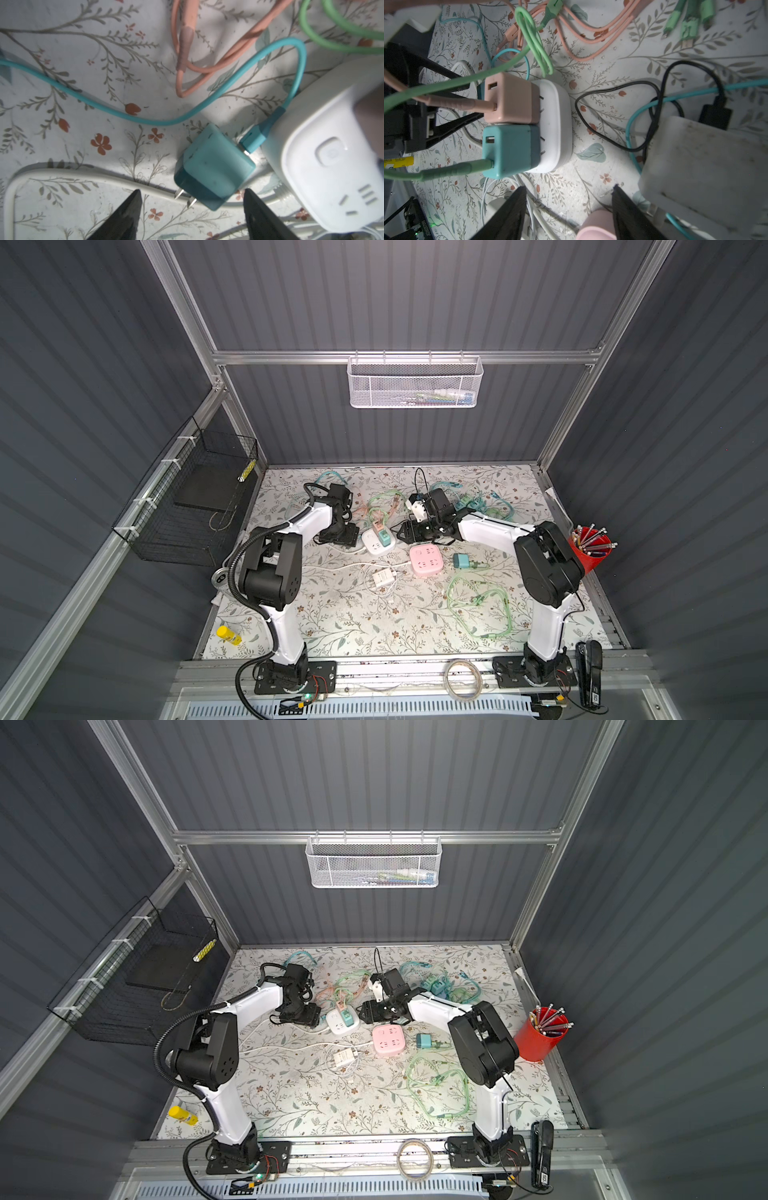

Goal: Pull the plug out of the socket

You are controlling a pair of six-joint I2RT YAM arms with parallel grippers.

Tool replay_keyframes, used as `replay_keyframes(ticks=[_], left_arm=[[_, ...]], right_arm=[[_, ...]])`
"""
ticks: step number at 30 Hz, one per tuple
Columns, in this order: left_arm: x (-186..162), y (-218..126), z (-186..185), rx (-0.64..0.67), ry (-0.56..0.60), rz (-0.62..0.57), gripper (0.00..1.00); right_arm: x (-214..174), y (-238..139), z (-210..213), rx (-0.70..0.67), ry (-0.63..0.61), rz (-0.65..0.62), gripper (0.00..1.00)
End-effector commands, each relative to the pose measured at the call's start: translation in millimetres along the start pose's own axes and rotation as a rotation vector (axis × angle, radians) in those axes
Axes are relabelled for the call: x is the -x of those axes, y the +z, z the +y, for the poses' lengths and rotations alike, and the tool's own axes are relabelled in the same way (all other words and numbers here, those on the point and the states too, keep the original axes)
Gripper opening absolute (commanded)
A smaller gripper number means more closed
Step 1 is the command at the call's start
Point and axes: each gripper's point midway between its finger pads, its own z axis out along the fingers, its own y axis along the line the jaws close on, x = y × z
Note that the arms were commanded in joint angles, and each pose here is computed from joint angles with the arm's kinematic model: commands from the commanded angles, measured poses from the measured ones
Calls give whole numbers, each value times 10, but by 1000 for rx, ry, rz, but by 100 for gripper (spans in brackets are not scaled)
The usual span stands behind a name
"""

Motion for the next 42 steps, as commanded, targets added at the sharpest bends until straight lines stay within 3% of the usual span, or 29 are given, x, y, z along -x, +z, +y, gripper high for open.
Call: replay_keyframes(ticks=[1, 8, 16, 29, 42], left_arm=[[75, -164, 30, 6, -30, -62, 78], [127, -311, 26, 0, -48, -137, 81], [107, -409, 17, -4, -58, -197, 99], [130, -420, -118, 13, -19, -235, 100], [103, -411, -115, 48, -15, -239, 100]], right_arm=[[105, -144, 40, -15, -24, -54, 66], [116, -196, 77, -16, -44, -85, 67], [103, -223, 178, -37, -109, -121, 67], [29, -174, 518, -62, -264, -169, 71], [-29, 187, 610, -141, -318, -112, 67]])
